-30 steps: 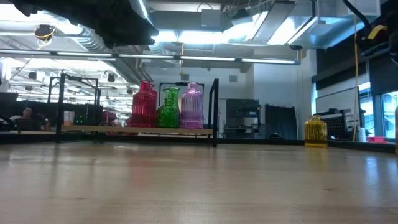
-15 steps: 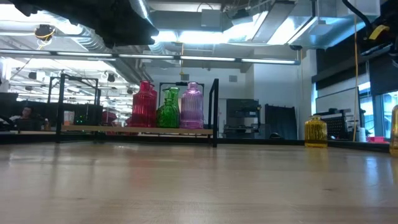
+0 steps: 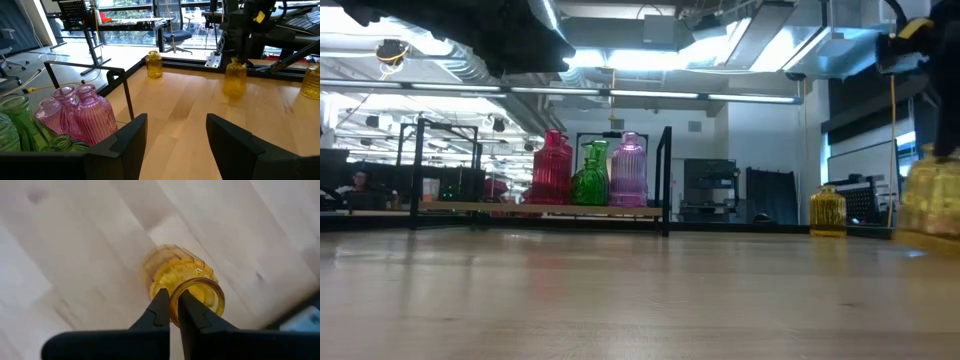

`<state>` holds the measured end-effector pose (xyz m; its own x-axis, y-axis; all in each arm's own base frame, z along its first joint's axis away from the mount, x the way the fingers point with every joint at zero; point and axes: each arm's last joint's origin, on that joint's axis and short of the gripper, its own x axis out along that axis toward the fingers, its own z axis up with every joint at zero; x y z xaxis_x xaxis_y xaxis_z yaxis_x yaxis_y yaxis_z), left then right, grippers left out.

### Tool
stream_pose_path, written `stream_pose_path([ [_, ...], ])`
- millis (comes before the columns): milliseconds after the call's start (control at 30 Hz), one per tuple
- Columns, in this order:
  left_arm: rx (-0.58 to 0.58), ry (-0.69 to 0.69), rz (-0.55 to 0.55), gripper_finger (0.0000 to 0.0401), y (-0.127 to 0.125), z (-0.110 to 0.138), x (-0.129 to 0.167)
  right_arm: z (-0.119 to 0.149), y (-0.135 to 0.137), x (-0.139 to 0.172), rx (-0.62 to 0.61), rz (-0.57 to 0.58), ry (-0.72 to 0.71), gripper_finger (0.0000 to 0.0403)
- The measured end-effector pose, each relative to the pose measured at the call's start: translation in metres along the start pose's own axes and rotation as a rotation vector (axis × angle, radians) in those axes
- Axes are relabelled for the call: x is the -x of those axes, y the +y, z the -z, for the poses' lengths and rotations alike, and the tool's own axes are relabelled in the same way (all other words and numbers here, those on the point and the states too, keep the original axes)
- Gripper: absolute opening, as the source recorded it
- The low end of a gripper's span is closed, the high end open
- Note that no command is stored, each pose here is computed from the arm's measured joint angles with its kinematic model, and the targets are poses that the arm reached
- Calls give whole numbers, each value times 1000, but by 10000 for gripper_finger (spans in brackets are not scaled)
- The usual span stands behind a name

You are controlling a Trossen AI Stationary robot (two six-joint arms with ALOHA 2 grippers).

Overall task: Sort vases onto shelf
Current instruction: Put the middle yellow vase on the shelf

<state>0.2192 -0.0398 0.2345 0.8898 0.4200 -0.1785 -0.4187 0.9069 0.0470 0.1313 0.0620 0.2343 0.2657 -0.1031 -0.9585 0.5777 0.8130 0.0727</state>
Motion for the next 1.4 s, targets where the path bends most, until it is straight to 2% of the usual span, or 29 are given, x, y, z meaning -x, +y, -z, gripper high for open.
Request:
stream_pose_path([
  [267,0,-1,0,196,0,0,0,-12,20,0,98,-145,-151,1],
  [433,0,0,-1,196,0,0,0,-24,40,1,226,-156,-224,1],
  [667,-1,0,-1,196,0,0,0,-47,81,-2,472,-88,-291,1],
  [800,-1,1,-1,196,0,0,0,-62,107,-9,617,-49,-285,1],
  [1033,-1,1,-1,196,0,0,0,-96,146,-27,768,-17,-243,1],
  [1233,-2,2,0,196,0,0,0,-121,166,-44,823,-34,-197,1],
  [1400,-2,2,0,196,0,0,0,-132,173,-53,829,-45,-187,1],
])
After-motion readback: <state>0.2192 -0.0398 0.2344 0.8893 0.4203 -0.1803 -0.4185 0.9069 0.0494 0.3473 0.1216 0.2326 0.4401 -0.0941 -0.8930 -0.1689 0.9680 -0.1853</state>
